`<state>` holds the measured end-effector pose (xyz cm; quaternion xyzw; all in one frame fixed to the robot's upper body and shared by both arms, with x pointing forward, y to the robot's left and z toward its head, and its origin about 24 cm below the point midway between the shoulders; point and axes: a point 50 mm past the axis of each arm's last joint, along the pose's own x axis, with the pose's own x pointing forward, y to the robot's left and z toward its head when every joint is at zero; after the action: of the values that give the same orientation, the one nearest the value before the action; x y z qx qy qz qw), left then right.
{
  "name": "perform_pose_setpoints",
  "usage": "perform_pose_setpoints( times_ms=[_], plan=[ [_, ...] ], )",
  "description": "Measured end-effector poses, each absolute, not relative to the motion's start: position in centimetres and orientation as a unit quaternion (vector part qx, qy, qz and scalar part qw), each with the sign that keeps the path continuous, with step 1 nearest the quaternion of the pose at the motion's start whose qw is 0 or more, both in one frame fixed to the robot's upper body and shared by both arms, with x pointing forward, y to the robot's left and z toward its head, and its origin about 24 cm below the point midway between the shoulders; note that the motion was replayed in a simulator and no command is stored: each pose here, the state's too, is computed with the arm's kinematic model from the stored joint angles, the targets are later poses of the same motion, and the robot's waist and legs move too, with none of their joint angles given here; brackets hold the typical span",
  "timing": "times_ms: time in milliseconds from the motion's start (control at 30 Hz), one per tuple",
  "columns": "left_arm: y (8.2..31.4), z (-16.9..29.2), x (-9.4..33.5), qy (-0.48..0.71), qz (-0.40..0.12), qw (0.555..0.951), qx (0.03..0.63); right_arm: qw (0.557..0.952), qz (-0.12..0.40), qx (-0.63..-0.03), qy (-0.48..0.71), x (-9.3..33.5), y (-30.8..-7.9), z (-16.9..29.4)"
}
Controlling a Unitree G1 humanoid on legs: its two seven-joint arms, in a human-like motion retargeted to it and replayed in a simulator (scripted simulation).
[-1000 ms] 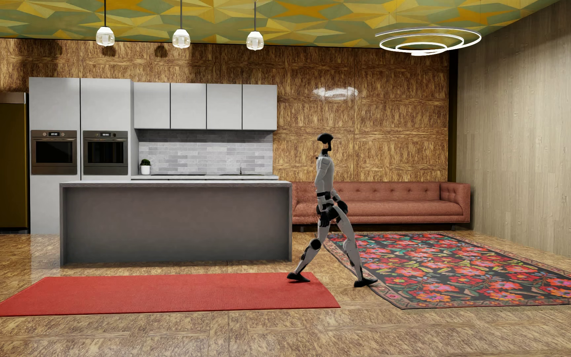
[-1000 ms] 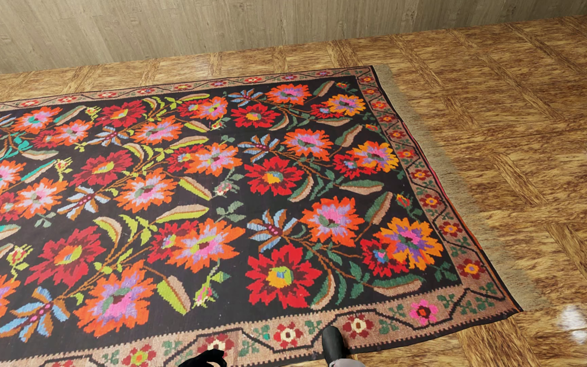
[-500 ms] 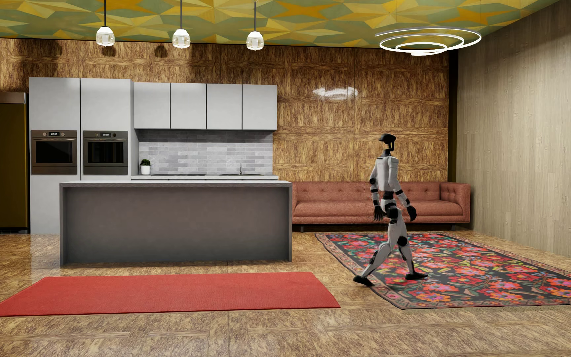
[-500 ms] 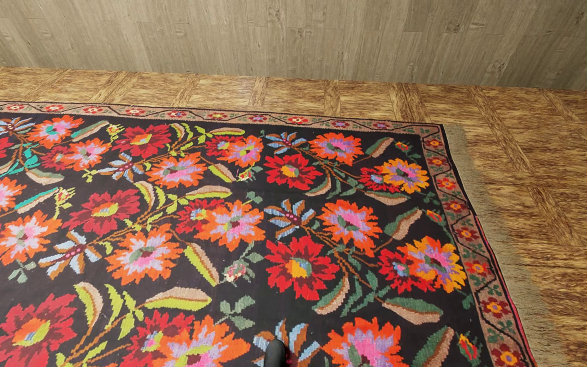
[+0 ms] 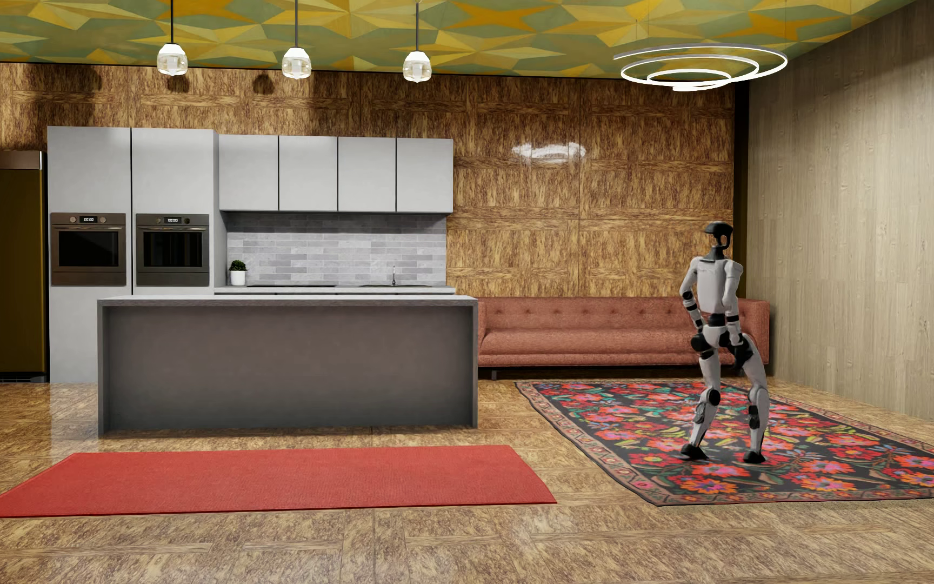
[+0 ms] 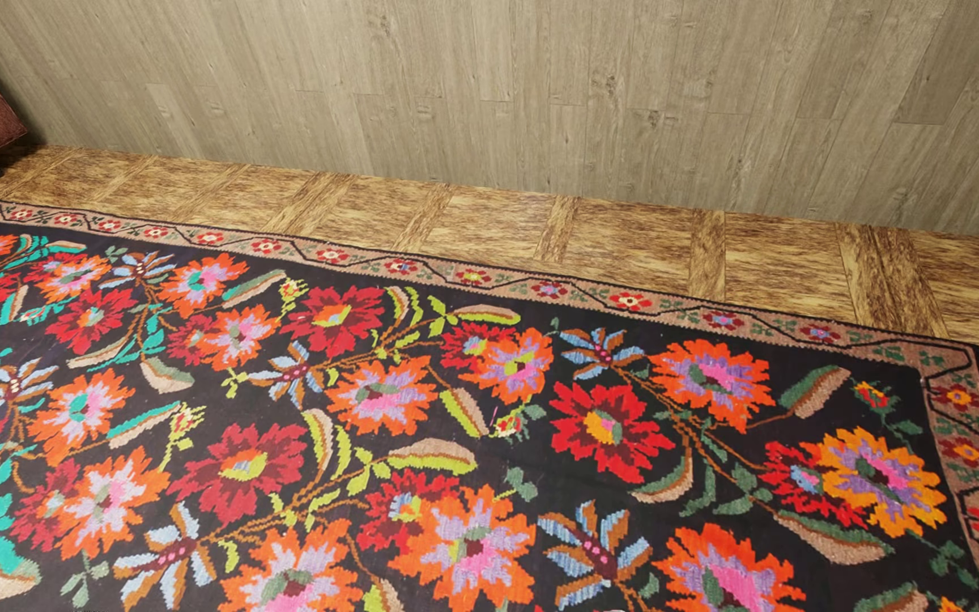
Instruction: Go to the sofa
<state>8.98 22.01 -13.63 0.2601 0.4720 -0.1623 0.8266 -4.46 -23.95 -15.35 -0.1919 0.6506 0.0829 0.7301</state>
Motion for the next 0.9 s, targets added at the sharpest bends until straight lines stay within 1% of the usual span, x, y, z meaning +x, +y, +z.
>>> perform_pose_setpoints(
  times_ms=[33,100,133,167,233,333,367,400,433,467,500,533,567,600,633,667,700,733,800,867,900],
  plan=[
    [21.6,-13.8,9.4,0.472,-0.146,0.834,0.243,0.729,0.086,-0.198,0.65,-4.0,-24.1,-15.5],
    [19.0,-14.2,9.7,0.462,-0.192,0.831,0.243,0.735,0.079,-0.224,0.636,-1.8,-25.7,-15.4],
    [18.3,-14.2,9.4,0.459,-0.202,0.832,0.237,0.747,0.061,-0.221,0.623,-0.7,-26.2,-15.2],
    [17.7,-14.5,8.3,0.467,-0.219,0.824,0.234,0.758,0.057,-0.22,0.612,0.0,-26.2,-15.0],
    [17.3,-15.5,5.2,0.506,-0.239,0.795,0.233,0.776,0.066,-0.22,0.587,1.5,-25.6,-14.8],
    [18.7,-16.1,0.2,0.571,-0.237,0.751,0.233,0.807,0.074,-0.211,0.546,3.8,-24.4,-14.4],
    [19.0,-16.2,-1.5,0.59,-0.25,0.729,0.24,0.814,0.076,-0.214,0.534,4.6,-24.3,-14.2],
    [19.7,-16.1,-3.2,0.612,-0.248,0.711,0.242,0.825,0.078,-0.217,0.516,6.0,-24.2,-13.9],
    [20.2,-16.1,-4.9,0.63,-0.256,0.689,0.249,0.832,0.092,-0.225,0.498,7.4,-23.8,-13.7],
    [20.8,-15.9,-6.2,0.647,-0.249,0.677,0.247,0.841,0.095,-0.233,0.479,8.8,-23.8,-13.3],
    [21.2,-15.8,-7.4,0.661,-0.26,0.656,0.256,0.844,0.096,-0.237,0.472,9.4,-23.8,-13.1],
    [21.5,-15.8,-8.0,0.67,-0.268,0.64,0.265,0.845,0.085,-0.234,0.473,9.4,-24.2,-13.0],
    [21.5,-15.8,-8.5,0.673,-0.279,0.63,0.27,0.839,0.077,-0.231,0.487,8.5,-24.6,-13.3],
    [21.4,-15.7,-8.9,0.677,-0.274,0.631,0.264,0.828,0.08,-0.23,0.505,7.3,-24.6,-13.7],
    [21.1,-15.7,-8.6,0.672,-0.265,0.643,0.254,0.82,0.082,-0.229,0.519,6.5,-24.5,-14.1],
    [20.6,-15.8,-7.5,0.657,-0.272,0.655,0.255,0.813,0.088,-0.228,0.528,5.8,-24.3,-14.3],
    [20.2,-16.1,-5.8,0.636,-0.281,0.669,0.262,0.805,0.094,-0.225,0.541,4.6,-24.1,-14.5],
    [19.8,-16.2,-3.3,0.608,-0.28,0.693,0.267,0.793,0.101,-0.221,0.559,3.0,-23.8,-14.9],
    [19.8,-15.7,2.7,0.544,-0.237,0.762,0.26,0.764,0.129,-0.224,0.591,0.1,-23.3,-15.2],
    [20.4,-13.8,8.9,0.465,-0.186,0.828,0.253,0.736,0.142,-0.219,0.624,-3.0,-23.1,-15.3],
    [20.6,-12.7,11.6,0.427,-0.17,0.851,0.253,0.725,0.144,-0.216,0.638,-4.4,-23.0,-15.3]
  ],
)
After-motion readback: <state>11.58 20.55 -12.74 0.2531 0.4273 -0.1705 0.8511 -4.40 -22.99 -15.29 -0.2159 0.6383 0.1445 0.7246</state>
